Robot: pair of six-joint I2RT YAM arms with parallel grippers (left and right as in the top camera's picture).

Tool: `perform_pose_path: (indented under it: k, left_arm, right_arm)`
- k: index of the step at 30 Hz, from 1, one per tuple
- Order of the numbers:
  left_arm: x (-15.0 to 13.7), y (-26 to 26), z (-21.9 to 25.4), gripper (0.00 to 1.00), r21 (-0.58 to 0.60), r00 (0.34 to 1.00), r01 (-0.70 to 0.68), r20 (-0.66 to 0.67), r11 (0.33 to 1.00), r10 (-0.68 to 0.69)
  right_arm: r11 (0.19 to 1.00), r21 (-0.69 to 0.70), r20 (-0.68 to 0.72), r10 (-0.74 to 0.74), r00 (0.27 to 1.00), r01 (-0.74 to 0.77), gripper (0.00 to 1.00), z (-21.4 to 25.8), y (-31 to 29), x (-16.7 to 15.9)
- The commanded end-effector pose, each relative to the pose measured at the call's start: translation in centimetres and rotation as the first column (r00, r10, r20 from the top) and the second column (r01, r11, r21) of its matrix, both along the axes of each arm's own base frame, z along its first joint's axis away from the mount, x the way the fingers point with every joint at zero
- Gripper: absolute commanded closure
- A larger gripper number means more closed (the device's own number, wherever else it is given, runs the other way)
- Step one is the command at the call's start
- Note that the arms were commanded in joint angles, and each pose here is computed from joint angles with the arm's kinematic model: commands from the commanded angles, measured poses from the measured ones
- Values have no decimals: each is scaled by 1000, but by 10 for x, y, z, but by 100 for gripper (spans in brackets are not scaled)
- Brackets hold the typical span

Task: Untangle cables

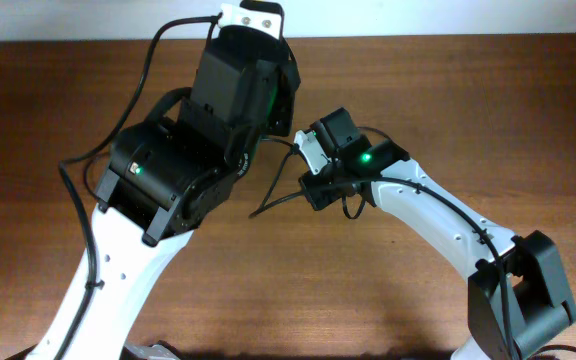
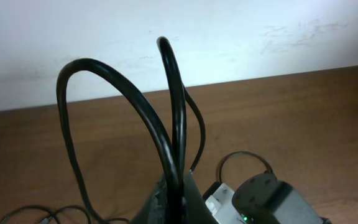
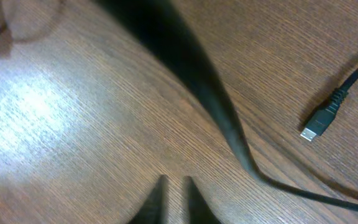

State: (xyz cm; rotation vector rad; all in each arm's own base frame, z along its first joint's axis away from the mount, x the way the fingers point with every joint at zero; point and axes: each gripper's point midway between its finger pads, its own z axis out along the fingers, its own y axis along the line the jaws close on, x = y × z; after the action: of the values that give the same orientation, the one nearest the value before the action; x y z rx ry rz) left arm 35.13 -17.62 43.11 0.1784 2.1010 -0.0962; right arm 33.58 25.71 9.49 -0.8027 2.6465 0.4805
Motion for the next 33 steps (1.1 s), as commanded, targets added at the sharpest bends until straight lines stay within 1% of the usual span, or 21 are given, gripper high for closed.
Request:
perform_pose_path:
  k: [1, 3, 4, 5, 8, 10, 12, 13, 14, 15, 16, 19, 22, 24, 27, 29, 30, 32, 33]
  left_arm:
    - [-2, 9, 10, 100, 20, 999, -31, 33, 999, 30]
    - [-2, 11, 9, 100, 25, 999, -35, 32, 999, 34]
    - [-2, 11, 9, 100, 26, 999, -35, 30, 999, 35]
    - [-2, 11, 9, 100, 26, 999, -35, 30, 999, 34]
    - [-2, 10, 11, 100, 21, 999, -35, 36, 999, 34]
    - [-2, 11, 15, 100, 14, 998, -35, 44, 999, 35]
    - [-4, 12, 21, 100, 4, 998, -35, 58, 999, 35]
    - [-4, 12, 23, 100, 0, 997, -35, 62, 999, 35]
    - [-5, 13, 25, 100, 0, 997, -34, 67, 999, 34]
    - [-6, 13, 25, 100, 1, 997, -34, 66, 999, 34]
    - [-7, 14, 24, 100, 7, 998, -34, 59, 999, 33]
    - [-10, 16, 17, 100, 28, 999, -32, 34, 999, 31]
    - [-10, 17, 17, 100, 32, 999, -32, 31, 999, 31]
    - [-11, 17, 16, 100, 35, 999, -32, 28, 999, 31]
    - [-11, 17, 15, 100, 44, 999, -27, 26, 999, 26]
    - [-11, 17, 15, 100, 51, 999, -23, 27, 998, 22]
    - [-11, 17, 15, 100, 50, 999, -24, 27, 998, 22]
    - [-11, 17, 15, 100, 49, 999, -24, 28, 998, 23]
    - [-11, 17, 15, 100, 49, 999, -24, 28, 998, 23]
  right_arm:
    - [1000, -11, -4, -1, 1000, 1, 95, -4, -3, 0]
    - [1000, -10, -1, -1, 1000, 1, 90, -4, -2, 0]
    - [1000, -7, 3, -1, 1000, 1, 31, -4, -2, 2]
    - [1000, -3, 9, -1, 1000, 1, 1, -4, -1, 3]
    - [1000, 16, 40, 1, 999, -1, 2, 0, 4, 9]
    - [998, 58, 74, 8, 997, -12, 2, 6, 12, 17]
    - [988, 124, 105, 78, 991, -91, 2, 15, 28, 16]
    - [984, 127, 139, 108, 984, -126, 1, 18, 33, 17]
    - [980, 125, 163, 136, 977, -157, 1, 20, 36, 18]
    - [965, 92, 215, 223, 951, -247, 2, 21, 40, 16]
    - [956, 62, 236, 266, 935, -288, 2, 20, 38, 16]
    - [956, -14, 255, 287, 923, -293, 2, 11, 27, 24]
    - [950, -103, 241, 311, 919, -294, 1, -2, 7, 30]
    - [952, -164, 225, 290, 930, -257, 2, -9, -16, 38]
    - [967, -170, 212, 225, 951, -190, 1, -10, -45, 52]
    - [972, -156, 201, 204, 958, -174, 2, -11, -55, 55]
    - [973, -147, 197, 207, 958, -180, 2, -11, -55, 54]
    - [967, -68, 187, 254, 949, -245, 2, -7, -38, 44]
    - [964, -52, 190, 265, 945, -260, 2, -6, -32, 42]
